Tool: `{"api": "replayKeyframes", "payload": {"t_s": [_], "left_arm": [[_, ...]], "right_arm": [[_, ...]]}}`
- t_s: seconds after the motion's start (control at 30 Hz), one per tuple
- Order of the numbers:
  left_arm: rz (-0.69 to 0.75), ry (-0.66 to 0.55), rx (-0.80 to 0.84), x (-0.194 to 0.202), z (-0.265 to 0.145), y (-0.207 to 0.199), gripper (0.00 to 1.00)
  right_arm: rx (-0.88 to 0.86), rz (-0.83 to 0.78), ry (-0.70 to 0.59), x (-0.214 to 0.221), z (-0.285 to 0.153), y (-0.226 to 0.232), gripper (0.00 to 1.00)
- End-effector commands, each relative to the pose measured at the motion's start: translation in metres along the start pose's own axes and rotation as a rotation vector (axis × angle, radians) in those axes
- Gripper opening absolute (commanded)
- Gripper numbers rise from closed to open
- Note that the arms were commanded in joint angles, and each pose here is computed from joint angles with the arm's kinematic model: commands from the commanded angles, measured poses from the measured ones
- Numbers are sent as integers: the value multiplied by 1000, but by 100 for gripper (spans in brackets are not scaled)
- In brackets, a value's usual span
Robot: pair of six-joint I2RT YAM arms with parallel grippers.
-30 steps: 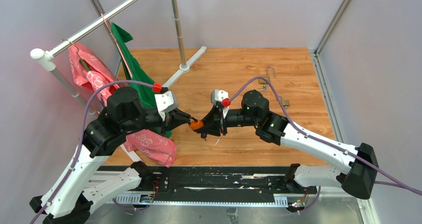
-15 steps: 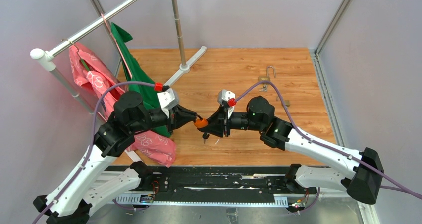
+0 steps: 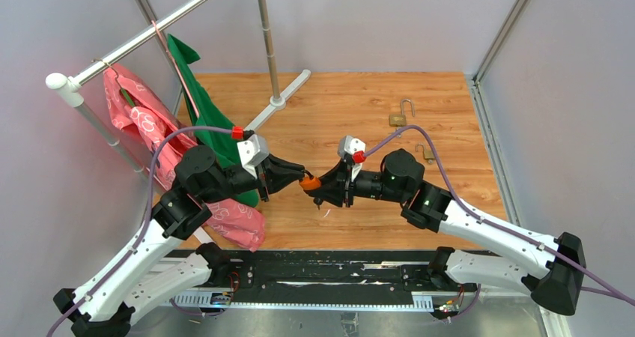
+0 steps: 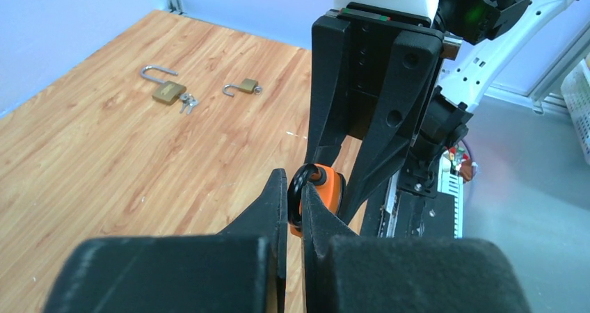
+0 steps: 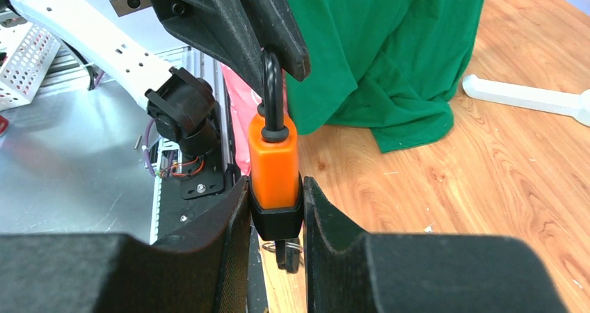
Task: Lock with the key
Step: Lock the lock.
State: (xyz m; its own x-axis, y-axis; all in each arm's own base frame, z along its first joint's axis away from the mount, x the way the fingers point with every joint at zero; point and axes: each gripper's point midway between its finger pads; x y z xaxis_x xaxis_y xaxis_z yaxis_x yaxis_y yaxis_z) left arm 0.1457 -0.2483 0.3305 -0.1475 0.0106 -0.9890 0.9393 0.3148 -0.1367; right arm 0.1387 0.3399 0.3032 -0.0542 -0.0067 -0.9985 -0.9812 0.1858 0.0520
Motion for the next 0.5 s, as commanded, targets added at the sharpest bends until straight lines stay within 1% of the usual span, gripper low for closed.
{"api": "replayKeyframes", "payload": {"t_s": [0.0,0.1,0.23,0.47], "left_arm": [[-270,329,150,102,-10,-36,0],[-274,346,161,111,-9,-36,0],[-193,365,183,120,-6,-39,0],[-207,424,205,152,-12,-42,0]], "right_arm": [[118,-235,-540,-164,-36,-3,0],[121,-232,-550,-166,-36,-4,0],[122,-223,-552,-166,-33,-5,0],[166,-260,-556,-171,-43,-9,0]]}}
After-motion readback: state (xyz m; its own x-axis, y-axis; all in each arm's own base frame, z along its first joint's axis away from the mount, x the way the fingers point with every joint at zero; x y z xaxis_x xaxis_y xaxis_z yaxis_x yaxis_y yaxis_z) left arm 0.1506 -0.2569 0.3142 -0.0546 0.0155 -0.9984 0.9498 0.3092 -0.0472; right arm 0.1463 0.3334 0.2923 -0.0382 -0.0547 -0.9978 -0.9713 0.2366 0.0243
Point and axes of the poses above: each gripper's point midway between its finger pads, its own z axis out along the fingers, its own y axis along the line the jaws close on, x = y × z, and after that the axes turned 3 degrees about -z, right-handed
